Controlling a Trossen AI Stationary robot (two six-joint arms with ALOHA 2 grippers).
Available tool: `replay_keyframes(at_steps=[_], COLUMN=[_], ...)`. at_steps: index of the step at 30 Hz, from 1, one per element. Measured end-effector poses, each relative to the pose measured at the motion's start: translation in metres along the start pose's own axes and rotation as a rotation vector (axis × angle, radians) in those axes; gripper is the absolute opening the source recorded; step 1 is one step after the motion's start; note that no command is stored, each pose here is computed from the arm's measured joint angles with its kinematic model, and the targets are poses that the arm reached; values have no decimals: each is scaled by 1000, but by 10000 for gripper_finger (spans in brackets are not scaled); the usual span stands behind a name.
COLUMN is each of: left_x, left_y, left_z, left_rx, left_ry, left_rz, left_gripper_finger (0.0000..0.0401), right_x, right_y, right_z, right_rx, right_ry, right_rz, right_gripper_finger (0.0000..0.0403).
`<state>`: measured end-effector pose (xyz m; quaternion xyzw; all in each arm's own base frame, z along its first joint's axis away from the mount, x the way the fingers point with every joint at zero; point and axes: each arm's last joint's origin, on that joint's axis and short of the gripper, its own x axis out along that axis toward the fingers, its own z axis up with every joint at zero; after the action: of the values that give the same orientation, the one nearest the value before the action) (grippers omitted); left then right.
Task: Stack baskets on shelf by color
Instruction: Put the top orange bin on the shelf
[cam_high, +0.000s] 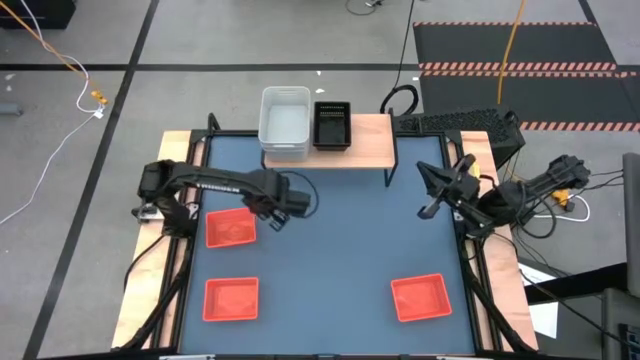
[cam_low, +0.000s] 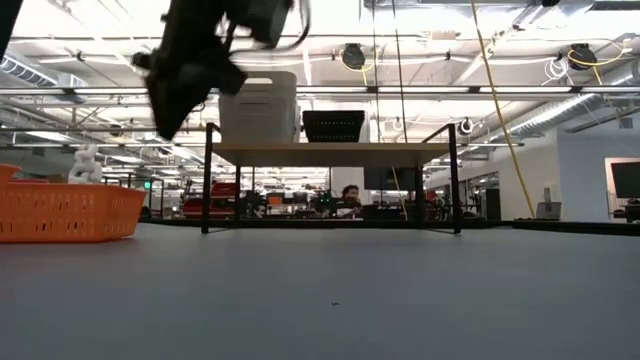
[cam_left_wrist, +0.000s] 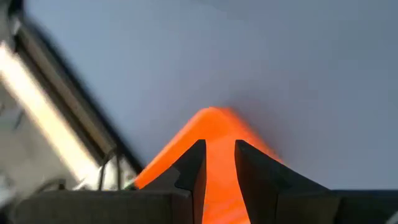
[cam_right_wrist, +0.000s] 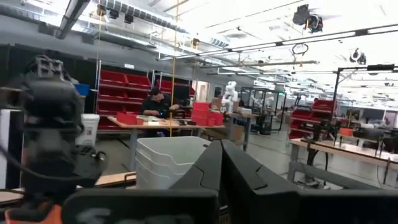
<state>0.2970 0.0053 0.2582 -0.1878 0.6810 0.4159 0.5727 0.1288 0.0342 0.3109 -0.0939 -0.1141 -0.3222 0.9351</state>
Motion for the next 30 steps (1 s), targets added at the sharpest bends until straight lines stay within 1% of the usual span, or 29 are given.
replay_keyframes(at_steps=[2,5,9,12,14,18,23,27,30], left_x=[13,31,53,66,70,70,53,40,40], left_y=[8,15,20,24,25,23,24,22,16], left_z=[1,-4,-14,-23,-26,-26,-21,-18,-20], left_rx=[-55,-112,-161,-173,-178,-170,-153,-138,-106], left_ry=[10,-9,13,66,76,63,66,5,-30], left_rz=[-1,-65,-157,-154,-144,-169,-213,-228,-244], left_gripper_finger=[88,88,88,88,88,88,88,89,97], right_x=[-1,-1,-1,-1,-1,-1,-1,-1,-1], right_y=[-2,-4,-5,-5,-5,-5,-5,-5,-6], right_z=[1,1,1,1,1,1,2,2,2], right_rx=[7,12,6,6,7,22,25,24,20], right_ry=[8,24,23,22,21,18,13,11,10], right_rz=[-19,-48,-48,-47,-46,-44,-44,-46,-46], right_gripper_finger=[0,0,0,0,0,0,0,0,0])
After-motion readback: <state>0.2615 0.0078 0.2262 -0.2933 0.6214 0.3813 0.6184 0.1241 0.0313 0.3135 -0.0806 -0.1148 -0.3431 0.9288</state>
